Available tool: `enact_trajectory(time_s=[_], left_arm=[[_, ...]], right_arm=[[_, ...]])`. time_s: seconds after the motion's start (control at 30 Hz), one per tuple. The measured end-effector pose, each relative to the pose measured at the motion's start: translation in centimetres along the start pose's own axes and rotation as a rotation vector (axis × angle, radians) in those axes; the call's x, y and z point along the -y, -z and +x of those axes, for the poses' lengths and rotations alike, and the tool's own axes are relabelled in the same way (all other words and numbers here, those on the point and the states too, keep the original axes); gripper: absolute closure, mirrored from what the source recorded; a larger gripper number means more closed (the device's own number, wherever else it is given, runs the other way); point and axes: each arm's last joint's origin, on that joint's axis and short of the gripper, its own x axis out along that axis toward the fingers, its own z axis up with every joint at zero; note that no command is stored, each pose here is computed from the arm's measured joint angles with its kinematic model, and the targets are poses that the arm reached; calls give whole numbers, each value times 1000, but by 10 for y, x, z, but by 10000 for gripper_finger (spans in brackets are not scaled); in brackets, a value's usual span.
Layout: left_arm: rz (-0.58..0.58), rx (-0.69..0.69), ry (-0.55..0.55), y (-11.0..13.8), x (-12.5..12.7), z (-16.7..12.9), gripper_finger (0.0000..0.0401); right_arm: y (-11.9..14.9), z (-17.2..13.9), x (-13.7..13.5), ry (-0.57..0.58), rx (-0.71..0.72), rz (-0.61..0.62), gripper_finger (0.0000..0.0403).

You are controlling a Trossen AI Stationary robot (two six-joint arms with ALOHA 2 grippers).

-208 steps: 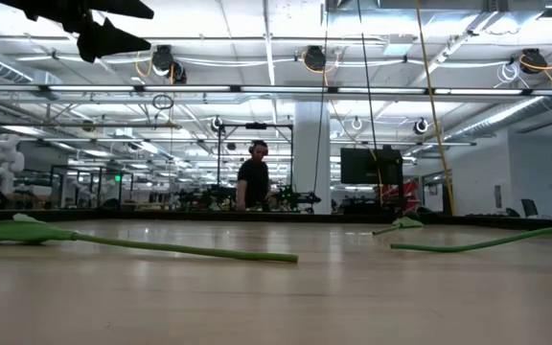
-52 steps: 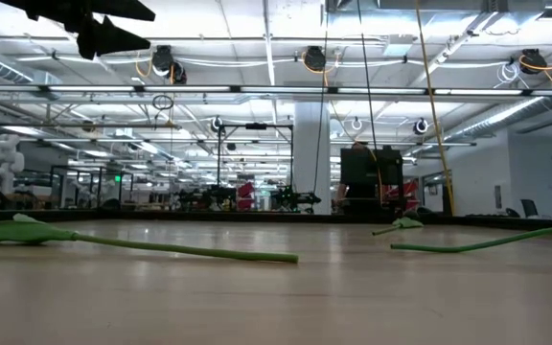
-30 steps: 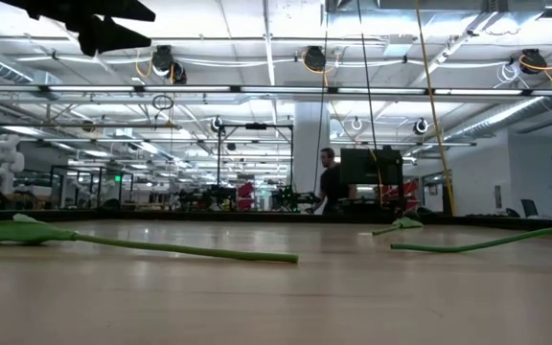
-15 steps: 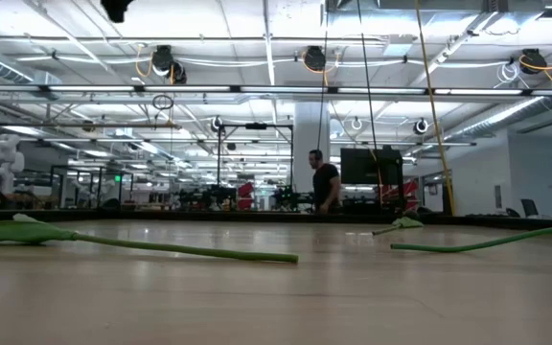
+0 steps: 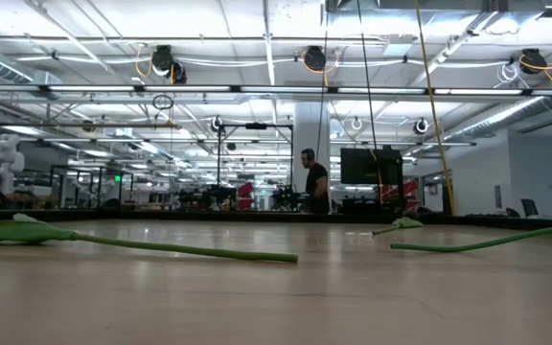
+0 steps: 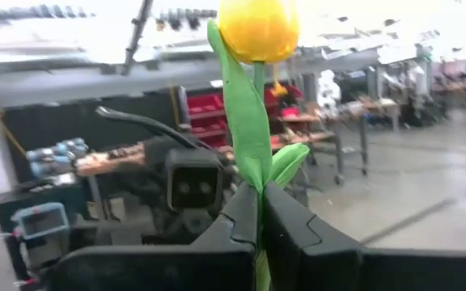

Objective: Sort flowers into vase by color
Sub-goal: Put the top yellow tulip into the green vase

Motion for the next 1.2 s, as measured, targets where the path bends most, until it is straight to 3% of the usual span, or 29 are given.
enact_trajectory(time_s=[0.17,0.83,1.0,1.2], left_arm=[[-3,-46,25,7,0,14,61],[39,-7,13,-9,2,38,66],[88,-2,2,-11,2,38,121],[87,-18,-1,-7,1,41,247]], right_arm=[[-2,0,-2,-92,20,15,403],[6,-2,-5,-98,-54,25,403],[6,-2,-5,-121,-55,26,403],[6,-2,-5,-120,-54,26,403]])
